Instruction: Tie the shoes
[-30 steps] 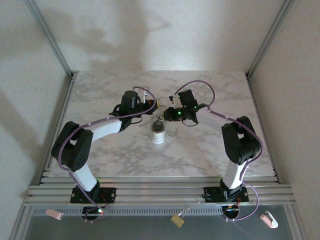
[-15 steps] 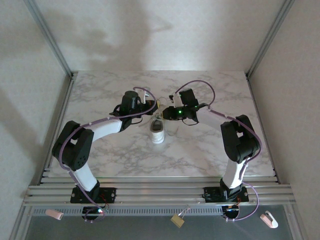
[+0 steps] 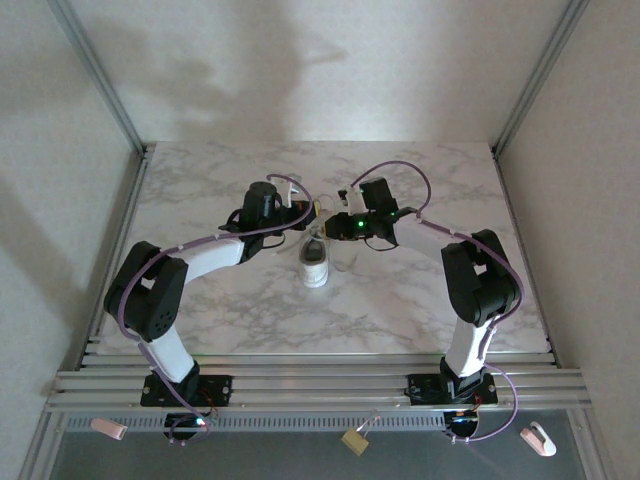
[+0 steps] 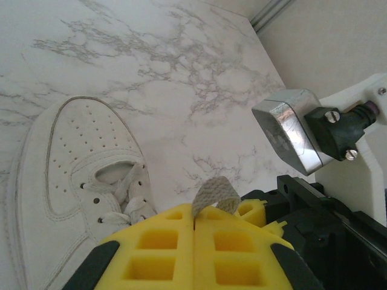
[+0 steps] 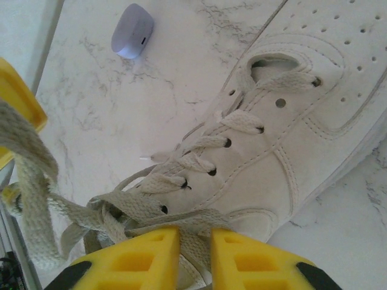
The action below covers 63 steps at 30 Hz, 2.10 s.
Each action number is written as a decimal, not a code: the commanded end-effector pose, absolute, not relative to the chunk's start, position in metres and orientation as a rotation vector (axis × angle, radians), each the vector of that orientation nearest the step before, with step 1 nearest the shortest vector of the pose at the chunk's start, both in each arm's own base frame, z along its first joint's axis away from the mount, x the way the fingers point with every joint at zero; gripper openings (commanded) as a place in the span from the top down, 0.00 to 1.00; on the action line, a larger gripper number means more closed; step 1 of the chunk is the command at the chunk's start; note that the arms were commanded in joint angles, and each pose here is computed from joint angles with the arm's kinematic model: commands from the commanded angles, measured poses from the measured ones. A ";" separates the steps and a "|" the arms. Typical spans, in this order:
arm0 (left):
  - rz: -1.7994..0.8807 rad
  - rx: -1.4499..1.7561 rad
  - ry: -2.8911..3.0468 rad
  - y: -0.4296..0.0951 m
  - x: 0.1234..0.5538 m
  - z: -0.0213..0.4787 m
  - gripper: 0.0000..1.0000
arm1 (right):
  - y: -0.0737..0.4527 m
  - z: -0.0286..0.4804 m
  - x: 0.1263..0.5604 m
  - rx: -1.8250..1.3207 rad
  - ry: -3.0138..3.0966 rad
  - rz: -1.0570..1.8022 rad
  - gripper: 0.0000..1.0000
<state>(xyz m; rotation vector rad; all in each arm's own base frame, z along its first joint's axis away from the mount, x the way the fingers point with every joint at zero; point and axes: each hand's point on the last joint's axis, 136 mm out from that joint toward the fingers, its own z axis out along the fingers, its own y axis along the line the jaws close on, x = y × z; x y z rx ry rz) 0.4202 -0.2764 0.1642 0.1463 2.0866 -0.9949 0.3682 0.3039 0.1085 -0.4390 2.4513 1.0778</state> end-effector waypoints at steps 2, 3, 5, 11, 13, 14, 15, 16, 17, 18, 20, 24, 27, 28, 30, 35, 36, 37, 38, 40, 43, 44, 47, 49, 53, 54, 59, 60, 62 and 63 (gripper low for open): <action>-1.015 0.174 2.060 -0.282 0.420 0.172 1.00 | 0.312 0.109 0.359 -0.476 2.433 1.166 0.82; -1.014 0.174 2.063 -0.282 0.420 0.171 1.00 | 0.312 0.108 0.359 -0.477 2.434 1.173 0.84; -1.013 0.171 2.061 -0.282 0.420 0.171 1.00 | 0.312 0.108 0.358 -0.471 2.433 1.176 0.87; -1.002 0.163 2.058 -0.280 0.422 0.172 1.00 | 0.305 0.112 0.358 -0.451 2.418 1.136 1.00; -0.987 0.154 2.061 -0.278 0.422 0.171 1.00 | 0.299 0.118 0.358 -0.435 2.406 1.113 1.00; -0.982 0.151 2.061 -0.276 0.423 0.171 1.00 | 0.297 0.122 0.358 -0.432 2.397 1.102 1.00; -0.981 0.148 2.061 -0.276 0.423 0.171 1.00 | 0.293 0.125 0.359 -0.423 2.389 1.088 1.00; -0.975 0.142 2.061 -0.274 0.424 0.171 1.00 | 0.289 0.127 0.359 -0.413 2.383 1.071 1.00; -0.974 0.141 2.063 -0.273 0.424 0.170 1.00 | 0.287 0.130 0.358 -0.408 2.376 1.063 1.00; -0.971 0.138 2.063 -0.272 0.424 0.170 1.00 | 0.283 0.133 0.358 -0.401 2.370 1.053 1.00; -0.967 0.133 2.067 -0.271 0.424 0.169 1.00 | 0.279 0.136 0.357 -0.394 2.363 1.047 1.00; -0.964 0.128 2.069 -0.269 0.423 0.167 1.00 | 0.274 0.138 0.354 -0.386 2.361 1.045 1.00; -0.961 0.117 2.071 -0.267 0.423 0.165 1.00 | 0.270 0.138 0.351 -0.382 2.360 1.043 1.00; -0.959 0.117 2.071 -0.267 0.423 0.165 1.00 | 0.268 0.138 0.350 -0.380 2.360 1.042 1.00; -0.948 0.105 2.077 -0.264 0.424 0.163 1.00 | 0.264 0.140 0.349 -0.366 2.351 1.040 1.00; -0.914 0.078 2.085 -0.255 0.426 0.160 1.00 | 0.245 0.137 0.352 -0.286 2.372 0.943 1.00; -0.910 0.073 2.085 -0.253 0.426 0.159 1.00 | 0.241 0.134 0.353 -0.268 2.390 0.906 1.00; -0.907 0.070 2.085 -0.252 0.426 0.159 1.00 | 0.237 0.130 0.354 -0.251 2.410 0.874 1.00; -0.903 0.068 2.085 -0.250 0.426 0.159 1.00 | 0.232 0.124 0.355 -0.228 2.436 0.833 1.00; -0.901 0.064 2.085 -0.248 0.426 0.159 1.00 | 0.223 0.114 0.356 -0.189 2.478 0.762 1.00; -0.900 0.063 2.084 -0.246 0.424 0.159 1.00 | 0.213 0.101 0.356 -0.155 2.533 0.676 1.00; -0.903 0.065 2.083 -0.247 0.423 0.159 1.00 | 0.212 0.099 0.356 -0.155 2.538 0.671 1.00; -0.914 0.069 2.087 -0.248 0.422 0.158 1.00 | 0.210 0.098 0.356 -0.149 2.543 0.657 1.00; -0.918 0.074 2.086 -0.249 0.422 0.158 1.00 | 0.210 0.100 0.356 -0.153 2.541 0.652 1.00; -0.936 0.094 2.086 -0.252 0.421 0.159 1.00 | 0.223 0.114 0.354 -0.249 2.490 0.742 1.00; -0.940 0.099 2.083 -0.253 0.421 0.161 1.00 | 0.225 0.118 0.352 -0.280 2.469 0.758 0.97; -0.945 0.106 2.084 -0.255 0.420 0.161 1.00 | 0.225 0.132 0.353 -0.351 2.401 0.749 0.65; -0.946 0.105 2.084 -0.254 0.420 0.161 1.00 | 0.226 0.133 0.353 -0.364 2.393 0.755 0.62; -0.946 0.107 2.083 -0.254 0.420 0.161 1.00 | 0.230 0.134 0.353 -0.412 2.367 0.792 0.56; -0.945 0.106 2.084 -0.254 0.420 0.161 1.00 | 0.233 0.136 0.353 -0.435 2.354 0.815 0.54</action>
